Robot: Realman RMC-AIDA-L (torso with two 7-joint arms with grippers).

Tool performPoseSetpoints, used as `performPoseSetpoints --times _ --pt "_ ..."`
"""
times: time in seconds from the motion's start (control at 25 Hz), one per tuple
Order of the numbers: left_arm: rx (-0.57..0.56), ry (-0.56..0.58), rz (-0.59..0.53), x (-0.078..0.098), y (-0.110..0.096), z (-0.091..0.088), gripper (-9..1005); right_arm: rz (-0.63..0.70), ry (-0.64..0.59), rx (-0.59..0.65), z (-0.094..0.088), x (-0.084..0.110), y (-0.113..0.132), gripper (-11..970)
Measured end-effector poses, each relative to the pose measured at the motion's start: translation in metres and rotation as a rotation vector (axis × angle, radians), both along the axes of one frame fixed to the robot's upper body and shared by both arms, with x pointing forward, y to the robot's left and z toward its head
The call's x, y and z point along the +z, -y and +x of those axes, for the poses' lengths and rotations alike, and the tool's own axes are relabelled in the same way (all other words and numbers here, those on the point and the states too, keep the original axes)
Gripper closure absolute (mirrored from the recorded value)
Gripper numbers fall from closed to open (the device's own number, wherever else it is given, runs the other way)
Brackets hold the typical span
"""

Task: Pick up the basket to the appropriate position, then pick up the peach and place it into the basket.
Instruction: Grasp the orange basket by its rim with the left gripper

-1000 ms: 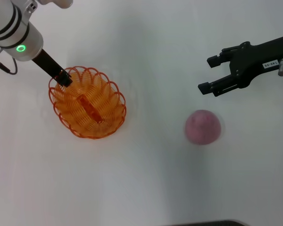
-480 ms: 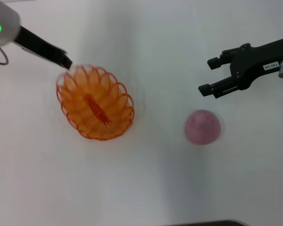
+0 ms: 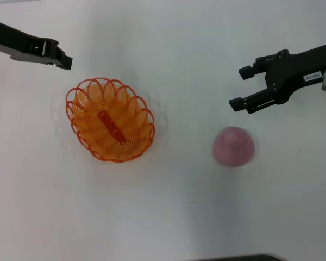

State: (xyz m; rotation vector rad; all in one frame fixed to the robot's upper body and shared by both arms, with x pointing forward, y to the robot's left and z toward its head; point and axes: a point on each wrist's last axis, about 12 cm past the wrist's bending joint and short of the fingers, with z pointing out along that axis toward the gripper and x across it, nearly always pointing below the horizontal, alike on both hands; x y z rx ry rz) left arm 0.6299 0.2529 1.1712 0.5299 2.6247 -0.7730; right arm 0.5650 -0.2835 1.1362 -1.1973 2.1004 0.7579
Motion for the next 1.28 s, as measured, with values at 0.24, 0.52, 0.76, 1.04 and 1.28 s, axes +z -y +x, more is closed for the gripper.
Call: performPoseSetpoints --times 0.24,0.52,0.76,1.04,1.28 --pt "-0.08 0.005 0.028 -0.004 0.01 -0.004 995 -0.001 0.004 0.001 0.001 0.0 0.0 19" --pt "-0.178 0.079 0.151 0.004 0.036 -0.001 901 0.0 0.0 -0.002 0.0 -0.001 0.0 19" --pt "-0.241 0.152 0.338 0.006 0.059 0.009 716 0.004 -0.004 -0.002 -0.001 -0.002 -0.001 19" --pt "-0.329 0.154 0.514 -0.008 0.084 0.012 441 0.006 -0.013 -0.003 -0.002 -0.005 -0.003 18" --pt "-0.349 0.139 0.549 -0.024 0.088 0.013 261 0.011 -0.018 -0.008 -0.004 -0.006 -0.002 18"
